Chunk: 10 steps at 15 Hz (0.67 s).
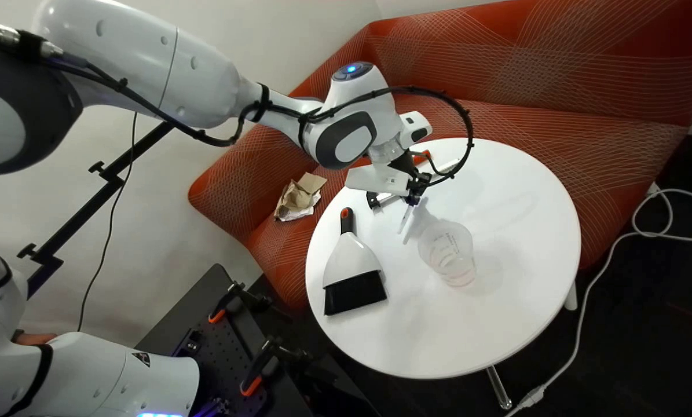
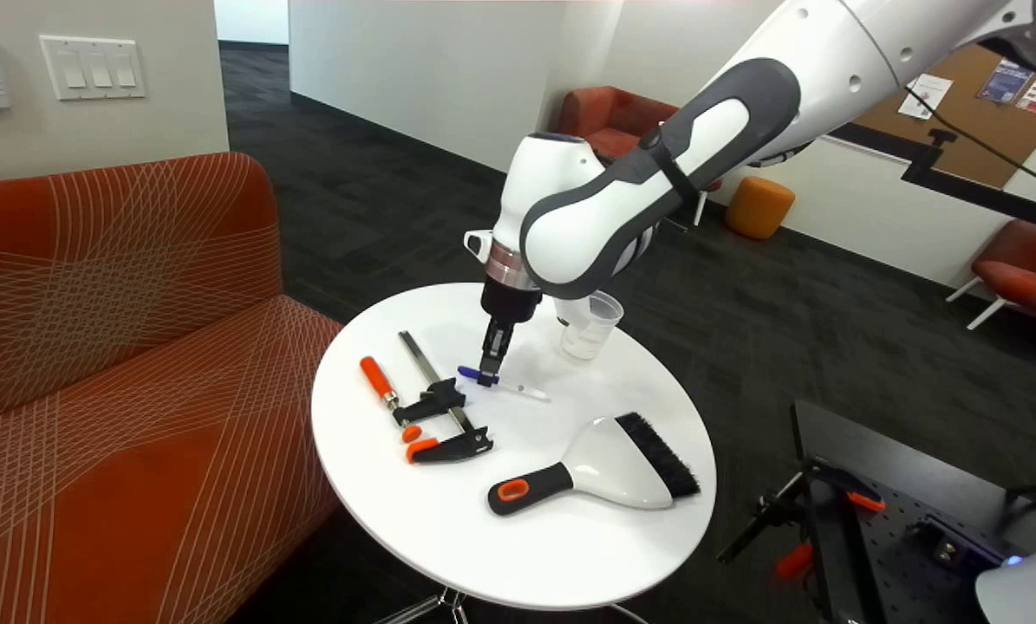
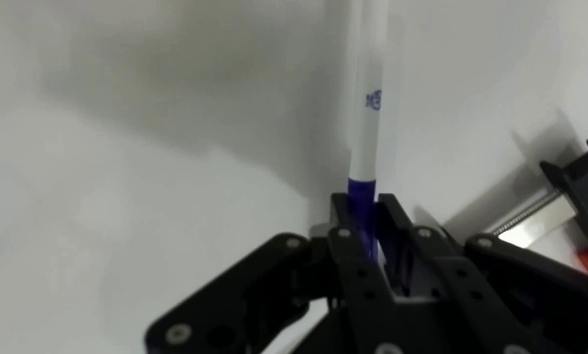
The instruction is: Put the marker in the cup
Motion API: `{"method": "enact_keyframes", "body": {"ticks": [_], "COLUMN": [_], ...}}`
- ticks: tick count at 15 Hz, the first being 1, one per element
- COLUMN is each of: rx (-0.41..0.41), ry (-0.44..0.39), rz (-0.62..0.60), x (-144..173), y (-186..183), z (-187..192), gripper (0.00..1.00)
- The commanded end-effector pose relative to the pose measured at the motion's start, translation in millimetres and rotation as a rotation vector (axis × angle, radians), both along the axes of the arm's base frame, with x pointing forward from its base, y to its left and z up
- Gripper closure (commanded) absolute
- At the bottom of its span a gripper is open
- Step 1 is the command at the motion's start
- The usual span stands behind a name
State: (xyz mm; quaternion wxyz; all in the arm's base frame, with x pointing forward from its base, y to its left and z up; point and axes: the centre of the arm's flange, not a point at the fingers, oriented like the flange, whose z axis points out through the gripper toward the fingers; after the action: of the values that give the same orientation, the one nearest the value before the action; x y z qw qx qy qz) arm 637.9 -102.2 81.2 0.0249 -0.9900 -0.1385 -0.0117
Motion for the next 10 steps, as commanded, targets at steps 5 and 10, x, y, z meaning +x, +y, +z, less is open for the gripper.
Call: {"method": "enact_keyframes", "body": {"ticks": [5,10], "rx": [0.006,0.013], "ry": [-0.093,-0.143], "rz": [-0.174,-0.212], "x": [-10,-23], "y": [4,12], "z": [135,203], "gripper": [0.96,0.96]}}
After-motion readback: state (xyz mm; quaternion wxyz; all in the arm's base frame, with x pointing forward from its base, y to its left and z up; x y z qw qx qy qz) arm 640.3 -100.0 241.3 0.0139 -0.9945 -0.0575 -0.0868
